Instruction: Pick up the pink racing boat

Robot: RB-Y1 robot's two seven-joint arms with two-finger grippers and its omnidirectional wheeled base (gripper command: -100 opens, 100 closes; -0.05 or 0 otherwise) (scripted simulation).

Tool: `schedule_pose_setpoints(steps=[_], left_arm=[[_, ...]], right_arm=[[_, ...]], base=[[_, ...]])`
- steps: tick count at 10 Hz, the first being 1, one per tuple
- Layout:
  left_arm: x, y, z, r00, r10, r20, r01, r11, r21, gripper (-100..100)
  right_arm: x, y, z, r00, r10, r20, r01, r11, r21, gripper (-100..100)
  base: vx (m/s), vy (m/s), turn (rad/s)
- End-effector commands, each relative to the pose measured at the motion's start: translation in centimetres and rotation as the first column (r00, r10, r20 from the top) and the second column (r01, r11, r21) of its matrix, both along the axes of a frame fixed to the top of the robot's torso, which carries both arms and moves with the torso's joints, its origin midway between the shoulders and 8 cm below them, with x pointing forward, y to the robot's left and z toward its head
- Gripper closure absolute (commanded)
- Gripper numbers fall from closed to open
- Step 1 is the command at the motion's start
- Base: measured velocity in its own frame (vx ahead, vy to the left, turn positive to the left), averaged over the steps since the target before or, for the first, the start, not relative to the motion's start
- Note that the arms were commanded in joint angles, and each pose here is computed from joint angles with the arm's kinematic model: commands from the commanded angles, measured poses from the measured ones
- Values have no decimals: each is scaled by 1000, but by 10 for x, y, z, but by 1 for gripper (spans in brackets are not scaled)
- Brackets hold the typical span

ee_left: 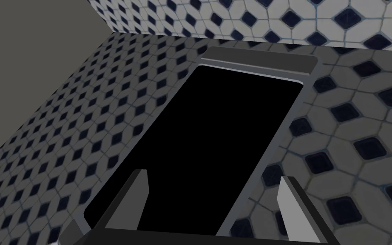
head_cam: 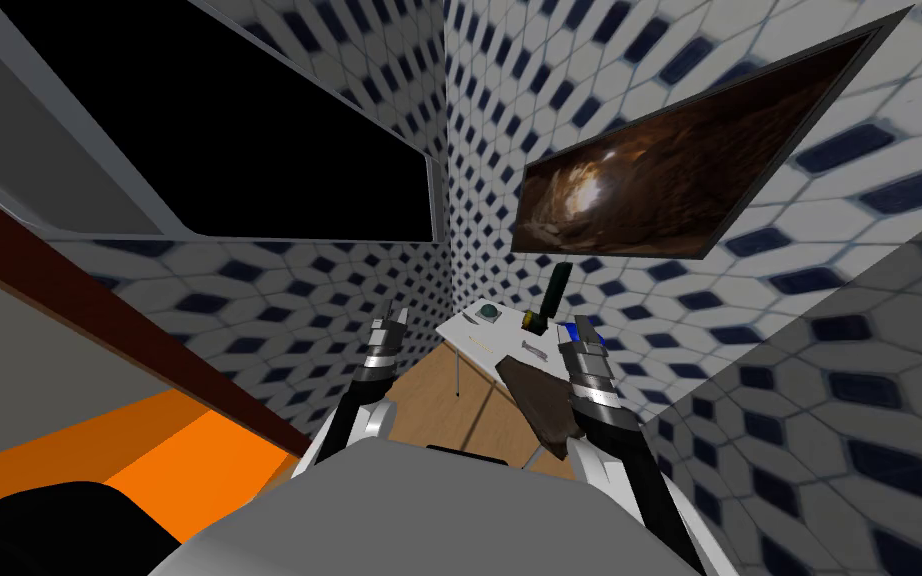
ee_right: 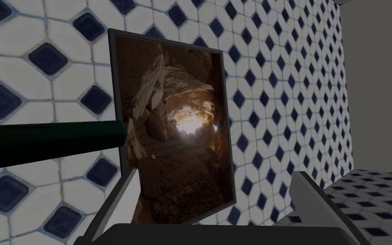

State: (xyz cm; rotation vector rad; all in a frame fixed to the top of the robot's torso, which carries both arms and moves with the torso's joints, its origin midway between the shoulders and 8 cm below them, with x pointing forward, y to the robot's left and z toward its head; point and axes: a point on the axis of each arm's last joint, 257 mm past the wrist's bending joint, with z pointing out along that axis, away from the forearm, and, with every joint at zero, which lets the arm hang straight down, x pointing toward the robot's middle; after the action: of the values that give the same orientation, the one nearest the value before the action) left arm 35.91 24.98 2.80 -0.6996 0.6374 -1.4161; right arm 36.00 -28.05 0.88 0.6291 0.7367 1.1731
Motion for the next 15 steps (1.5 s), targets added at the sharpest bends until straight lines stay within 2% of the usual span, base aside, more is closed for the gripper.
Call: schedule_pose_setpoints(steps=[1, 5, 7, 9, 10, 12, 13, 14, 15], left_arm=[[0, 0, 0, 1000, 0, 0, 0, 1000, 0, 0], [0, 0, 0, 1000, 0, 0, 0, 1000, 0, 0], [0, 0, 0, 1000, 0, 0, 0, 1000, 0, 0], [0, 0, 0, 1000, 0, 0, 0, 1000, 0, 0], [0, 0, 0, 1000, 0, 0, 0, 1000, 0, 0], [0, 0, 0, 1000, 0, 0, 0, 1000, 0, 0], [0, 0, 0, 1000, 0, 0, 0, 1000, 0, 0], [0, 0, 0, 1000, 0, 0, 0, 1000, 0, 0], [0, 0, 0, 1000, 0, 0, 0, 1000, 0, 0]], right_arm=[[4, 6, -4, 1000, 11, -15, -12, 999, -49, -100], [19, 19, -25, 997, 28, -72, -41, 981, -188, -100], [29, 25, -43, 993, 28, -113, -58, 959, -279, -100], [40, 28, -64, 988, 18, -155, -75, 925, -372, -100], [40, 28, -65, 987, 20, -159, -79, 921, -381, -100], [51, 27, -89, 980, 2, -200, -99, 872, -480, -100], [56, 27, -99, 977, -7, -214, -110, 840, -531, -100], [57, 24, -105, 974, -11, -227, -116, 835, -538, -100], [62, 22, -116, 970, -22, -242, -129, 797, -590, -100]], base=[[-7, 7, 54], [-14, 14, 67], [-10, 15, 93], [-7, 21, 114], [-2, 15, 26], [-8, 22, 91], [-12, 37, 117], [-8, 30, 28], [-4, 33, 71]])
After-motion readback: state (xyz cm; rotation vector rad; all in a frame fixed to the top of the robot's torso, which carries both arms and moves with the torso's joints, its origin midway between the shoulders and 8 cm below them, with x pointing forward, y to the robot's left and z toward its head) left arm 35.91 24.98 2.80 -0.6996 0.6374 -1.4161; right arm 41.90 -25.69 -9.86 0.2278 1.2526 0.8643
